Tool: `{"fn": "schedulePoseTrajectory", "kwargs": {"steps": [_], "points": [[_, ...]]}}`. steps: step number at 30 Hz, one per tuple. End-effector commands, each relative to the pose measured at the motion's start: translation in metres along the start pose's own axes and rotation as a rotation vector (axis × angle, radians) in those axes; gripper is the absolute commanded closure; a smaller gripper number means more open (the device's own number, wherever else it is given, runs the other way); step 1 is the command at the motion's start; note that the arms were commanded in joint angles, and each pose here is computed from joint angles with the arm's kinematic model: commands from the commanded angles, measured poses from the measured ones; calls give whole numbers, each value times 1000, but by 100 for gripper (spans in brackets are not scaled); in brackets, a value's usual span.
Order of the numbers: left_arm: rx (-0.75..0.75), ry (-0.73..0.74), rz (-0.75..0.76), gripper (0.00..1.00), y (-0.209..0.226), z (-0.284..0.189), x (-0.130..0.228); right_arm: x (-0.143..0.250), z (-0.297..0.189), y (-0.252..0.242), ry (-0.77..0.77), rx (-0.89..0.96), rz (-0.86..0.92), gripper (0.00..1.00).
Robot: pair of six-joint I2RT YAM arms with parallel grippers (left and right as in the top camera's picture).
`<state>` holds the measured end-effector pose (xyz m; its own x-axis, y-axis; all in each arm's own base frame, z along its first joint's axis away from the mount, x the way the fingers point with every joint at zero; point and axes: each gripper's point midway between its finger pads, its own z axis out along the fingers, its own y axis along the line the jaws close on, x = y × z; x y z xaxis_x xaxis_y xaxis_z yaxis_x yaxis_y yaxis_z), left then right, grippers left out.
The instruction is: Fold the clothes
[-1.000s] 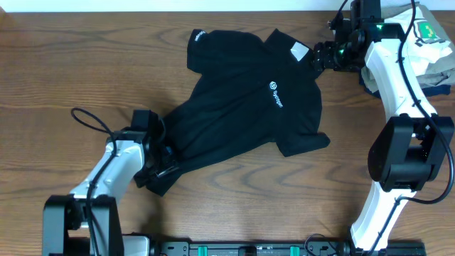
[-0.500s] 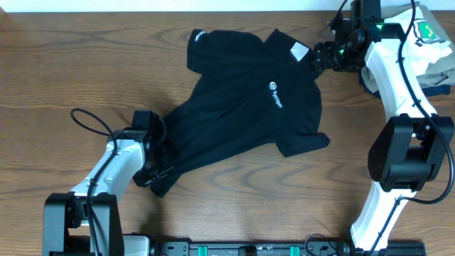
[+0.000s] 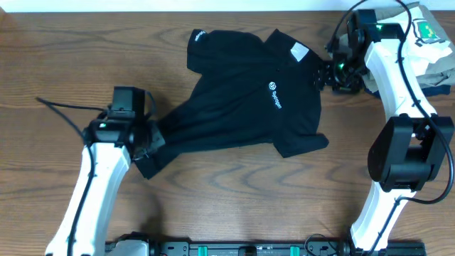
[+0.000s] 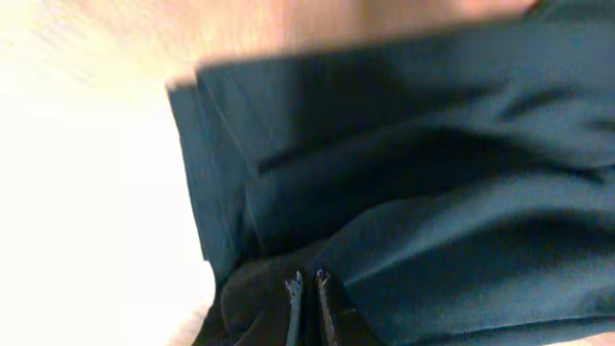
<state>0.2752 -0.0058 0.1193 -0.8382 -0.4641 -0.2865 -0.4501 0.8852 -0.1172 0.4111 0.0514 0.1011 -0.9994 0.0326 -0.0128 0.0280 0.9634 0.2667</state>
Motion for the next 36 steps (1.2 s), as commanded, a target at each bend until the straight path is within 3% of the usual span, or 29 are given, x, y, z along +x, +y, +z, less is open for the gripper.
{"fn": "schedulePoseTrajectory", "kwargs": {"steps": [1,7,13,22,30,33,36], "points": [[-56,-124,15,94,9,-16,-23,15,-8,16,34,-15,-35,30],[-93,-217,6,94,13,-21,-42,40,8,26,133,-4,-70,33],[-58,-288,-6,94,5,-24,-59,66,48,37,209,7,-120,42],[-70,-310,12,94,6,-25,-64,86,98,35,215,102,-92,44],[-70,-310,12,94,6,-25,-64,96,107,8,209,293,-39,49],[-71,-310,13,94,6,-25,-64,105,111,6,233,298,-36,62],[-71,-310,15,94,6,-25,-64,117,116,6,262,304,-21,97]]}}
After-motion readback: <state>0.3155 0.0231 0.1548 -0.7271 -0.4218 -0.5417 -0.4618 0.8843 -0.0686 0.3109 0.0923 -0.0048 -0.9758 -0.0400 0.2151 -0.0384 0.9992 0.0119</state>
